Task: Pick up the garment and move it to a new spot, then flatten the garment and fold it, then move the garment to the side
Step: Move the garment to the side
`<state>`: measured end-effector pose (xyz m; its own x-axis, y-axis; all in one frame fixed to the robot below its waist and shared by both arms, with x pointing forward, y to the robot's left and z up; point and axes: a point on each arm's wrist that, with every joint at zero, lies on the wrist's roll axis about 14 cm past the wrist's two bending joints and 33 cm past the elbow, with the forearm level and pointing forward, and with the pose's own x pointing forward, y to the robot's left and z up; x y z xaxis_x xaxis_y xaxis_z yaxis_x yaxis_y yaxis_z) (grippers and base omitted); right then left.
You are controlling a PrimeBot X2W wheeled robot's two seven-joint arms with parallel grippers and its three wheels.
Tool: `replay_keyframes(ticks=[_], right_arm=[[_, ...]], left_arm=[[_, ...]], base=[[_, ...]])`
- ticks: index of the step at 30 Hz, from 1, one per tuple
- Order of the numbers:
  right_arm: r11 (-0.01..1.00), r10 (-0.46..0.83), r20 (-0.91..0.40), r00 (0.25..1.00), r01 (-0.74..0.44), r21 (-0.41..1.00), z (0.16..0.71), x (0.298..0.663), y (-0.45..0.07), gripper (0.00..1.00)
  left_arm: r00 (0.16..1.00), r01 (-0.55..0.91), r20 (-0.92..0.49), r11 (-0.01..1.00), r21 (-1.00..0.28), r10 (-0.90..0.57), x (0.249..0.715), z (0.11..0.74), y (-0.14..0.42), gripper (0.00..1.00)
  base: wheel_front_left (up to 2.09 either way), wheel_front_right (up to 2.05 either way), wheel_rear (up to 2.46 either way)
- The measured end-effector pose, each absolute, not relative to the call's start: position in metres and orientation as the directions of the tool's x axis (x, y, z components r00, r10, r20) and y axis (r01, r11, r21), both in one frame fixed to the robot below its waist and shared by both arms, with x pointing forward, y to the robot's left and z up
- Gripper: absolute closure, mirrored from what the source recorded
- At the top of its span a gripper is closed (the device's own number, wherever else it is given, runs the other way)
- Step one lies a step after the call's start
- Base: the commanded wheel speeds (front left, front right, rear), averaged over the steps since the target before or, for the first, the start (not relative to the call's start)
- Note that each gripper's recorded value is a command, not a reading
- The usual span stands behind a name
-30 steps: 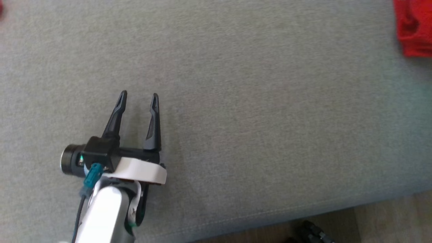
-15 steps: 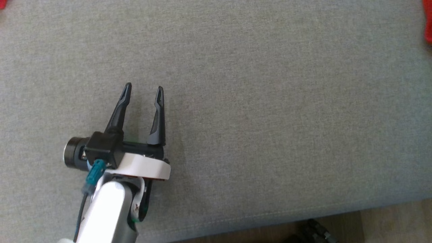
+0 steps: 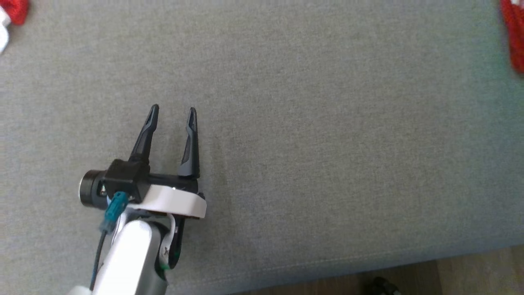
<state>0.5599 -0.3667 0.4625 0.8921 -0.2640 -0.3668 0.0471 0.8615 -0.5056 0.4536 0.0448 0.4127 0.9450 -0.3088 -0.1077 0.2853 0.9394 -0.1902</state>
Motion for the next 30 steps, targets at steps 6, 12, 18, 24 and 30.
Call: replay_keyframes(ticks=[6,12,18,24,30], right_arm=[[0.914,-0.128,-0.239,0.962,0.021,-0.405,0.495,0.569,-0.316,0.0],[0.962,-0.008,-0.138,0.99,-0.03,-0.273,0.51,0.549,-0.261,0.0],[0.99,0.069,-0.082,0.994,-0.078,-0.121,0.509,0.508,-0.212,0.0],[0.996,0.08,-0.015,0.997,-0.081,-0.038,0.514,0.464,-0.192,0.0],[0.998,0.065,0.016,0.998,-0.066,0.017,0.508,0.419,-0.187,0.0]], left_arm=[[0.963,0.244,-0.069,0.953,-0.182,-0.259,0.454,0.435,0.058,0.0],[0.982,0.181,-0.02,0.968,-0.176,-0.187,0.449,0.463,0.076,0.0],[0.992,0.123,-0.01,0.977,-0.175,-0.127,0.426,0.477,0.095,0.0],[0.997,0.074,-0.025,0.983,-0.17,-0.079,0.395,0.478,0.112,0.0],[0.999,0.028,-0.037,0.986,-0.167,-0.035,0.369,0.476,0.127,0.0]], base=[[0.0,0.0,0.0],[0.0,0.0,0.0],[0.0,0.0,0.0],[0.0,0.0,0.0],[0.0,0.0,0.0]])
